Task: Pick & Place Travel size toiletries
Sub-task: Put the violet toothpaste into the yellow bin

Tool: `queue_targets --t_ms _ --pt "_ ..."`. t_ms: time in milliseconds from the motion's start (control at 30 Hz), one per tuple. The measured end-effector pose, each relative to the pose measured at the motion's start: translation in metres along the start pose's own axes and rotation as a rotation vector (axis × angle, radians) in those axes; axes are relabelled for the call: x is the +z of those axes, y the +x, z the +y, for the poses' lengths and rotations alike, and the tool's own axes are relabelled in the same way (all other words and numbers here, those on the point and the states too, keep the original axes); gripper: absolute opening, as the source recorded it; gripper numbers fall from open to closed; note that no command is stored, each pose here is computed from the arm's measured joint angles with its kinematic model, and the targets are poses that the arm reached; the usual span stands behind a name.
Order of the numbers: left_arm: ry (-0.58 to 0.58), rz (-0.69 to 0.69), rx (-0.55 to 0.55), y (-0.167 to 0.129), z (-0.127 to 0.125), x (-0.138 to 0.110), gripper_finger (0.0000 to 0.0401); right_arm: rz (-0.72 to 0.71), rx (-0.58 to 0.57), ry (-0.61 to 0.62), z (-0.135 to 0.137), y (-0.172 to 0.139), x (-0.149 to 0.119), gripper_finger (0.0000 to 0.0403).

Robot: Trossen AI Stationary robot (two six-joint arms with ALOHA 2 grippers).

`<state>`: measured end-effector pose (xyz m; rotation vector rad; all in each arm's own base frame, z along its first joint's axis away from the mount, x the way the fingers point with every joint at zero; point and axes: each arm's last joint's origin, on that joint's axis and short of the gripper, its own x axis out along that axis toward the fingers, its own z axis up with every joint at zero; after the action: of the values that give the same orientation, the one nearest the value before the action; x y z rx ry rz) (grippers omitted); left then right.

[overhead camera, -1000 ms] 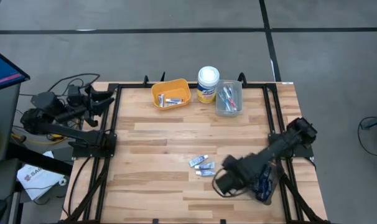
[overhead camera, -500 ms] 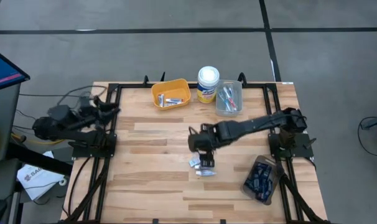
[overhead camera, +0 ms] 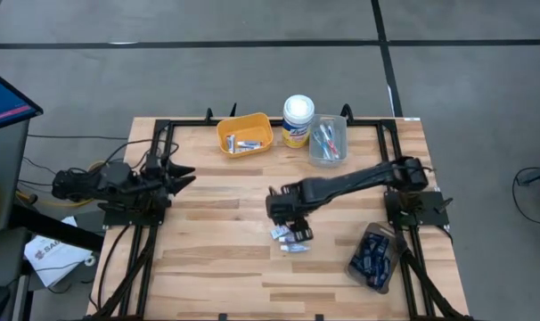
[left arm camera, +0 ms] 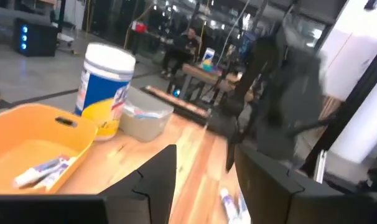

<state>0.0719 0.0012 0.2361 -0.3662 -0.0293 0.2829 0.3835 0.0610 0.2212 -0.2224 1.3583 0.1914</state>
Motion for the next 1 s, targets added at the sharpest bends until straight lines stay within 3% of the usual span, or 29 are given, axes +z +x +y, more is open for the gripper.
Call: queue_targets --t_ms 167,367,767,1000 --pt "-0.014 -0.021 -0.007 0.0 -0.001 0.002 0.0159 0.098 0.018 -0.014 0.006 0.03 -0.005 0.0199" --pt "-0.013 -0.014 -0.003 0.002 -0.001 0.002 0.0159 0.033 0.006 -0.01 0.005 0.05 -0.007 0.0193" --pt "-0.016 -0.024 -0.001 0.002 -0.002 0.003 0.0159 0.048 0.005 -0.002 0.006 0.08 -0.028 0.0177" --pt "-0.017 -0.029 -0.003 0.002 -0.002 0.003 0.0159 0.03 0.009 0.009 0.005 0.083 -0.031 0.0122"
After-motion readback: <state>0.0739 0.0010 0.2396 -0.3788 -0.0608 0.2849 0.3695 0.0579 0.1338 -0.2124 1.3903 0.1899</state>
